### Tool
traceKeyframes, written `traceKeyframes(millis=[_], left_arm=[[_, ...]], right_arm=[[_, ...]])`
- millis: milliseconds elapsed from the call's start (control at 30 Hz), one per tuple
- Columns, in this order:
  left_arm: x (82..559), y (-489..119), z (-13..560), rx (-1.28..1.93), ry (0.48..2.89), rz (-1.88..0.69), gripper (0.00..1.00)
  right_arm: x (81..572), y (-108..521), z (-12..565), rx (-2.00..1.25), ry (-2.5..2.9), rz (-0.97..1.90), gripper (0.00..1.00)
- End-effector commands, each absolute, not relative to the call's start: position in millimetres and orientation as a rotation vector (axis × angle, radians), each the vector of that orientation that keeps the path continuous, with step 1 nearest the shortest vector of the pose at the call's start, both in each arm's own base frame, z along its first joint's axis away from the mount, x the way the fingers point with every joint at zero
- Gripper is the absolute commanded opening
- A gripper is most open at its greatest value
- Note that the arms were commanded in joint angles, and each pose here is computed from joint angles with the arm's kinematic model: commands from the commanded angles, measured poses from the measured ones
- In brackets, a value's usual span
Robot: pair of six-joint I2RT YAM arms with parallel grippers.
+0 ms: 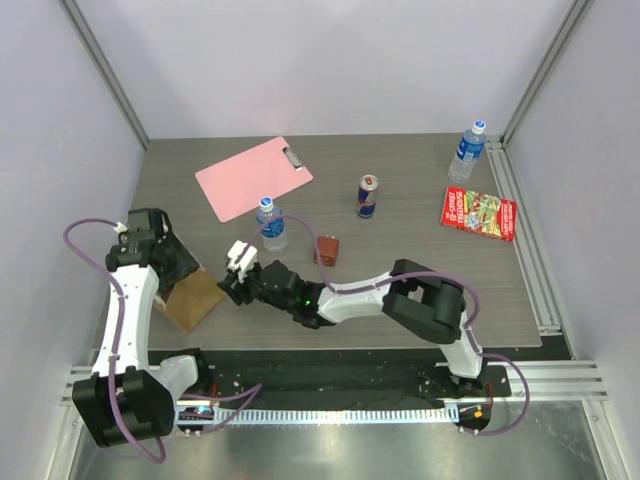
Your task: Place the beverage into the canvas bag
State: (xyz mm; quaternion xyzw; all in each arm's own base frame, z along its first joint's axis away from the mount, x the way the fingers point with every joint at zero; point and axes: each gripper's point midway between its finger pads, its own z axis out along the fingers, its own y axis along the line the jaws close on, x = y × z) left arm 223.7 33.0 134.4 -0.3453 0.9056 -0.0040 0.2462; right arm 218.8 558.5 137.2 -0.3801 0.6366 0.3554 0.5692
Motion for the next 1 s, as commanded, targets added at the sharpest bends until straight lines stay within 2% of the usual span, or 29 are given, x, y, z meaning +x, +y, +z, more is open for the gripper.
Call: traceKeyframes(millis=[0, 167, 267, 433, 467, 533, 567, 600, 667, 733, 967], left_arm=[[241, 28, 148, -0.921, 2.39, -0.09, 0.58], [241, 27, 152, -0.908, 2.38, -0.101, 0.66], [242, 26, 157, -0.9, 2.371, -0.113, 0.7], [240, 29, 174, -0.878, 2.359, -0.088, 0.72], [242, 31, 189, -0.86, 2.325, -0.078, 0.72], [243, 38, 208, -0.835, 2.288, -0.04, 0.74], [247, 39, 230, -0.811, 2.237, -0.046, 0.78], [249, 38, 242, -0.791, 2.209, -0.06, 0.82], [252, 34, 262, -0.74, 2.172, -0.078, 1.0], [258, 27, 281, -0.68, 2.142, -0.101, 1.0], [286, -14, 300, -0.42, 2.191, -0.08, 1.0]], right_arm=[[206, 533, 236, -0.695, 1.363, 0.955, 0.47], [188, 499, 274, -0.669, 1.375, 0.976, 0.53], [181, 477, 263, -0.685, 1.461, 0.954, 0.56], [179, 405, 271, -0.629, 1.567, 0.826, 0.59], [179, 390, 259, -0.642, 1.625, 0.767, 0.61], [186, 354, 271, -0.56, 1.636, 0.683, 0.63], [187, 338, 256, -0.578, 1.673, 0.618, 0.71], [189, 317, 269, -0.539, 1.644, 0.581, 0.8], [191, 291, 255, -0.511, 1.657, 0.512, 0.99], [194, 265, 263, -0.418, 1.636, 0.491, 1.0], [189, 223, 210, -0.36, 1.727, 0.413, 1.0]])
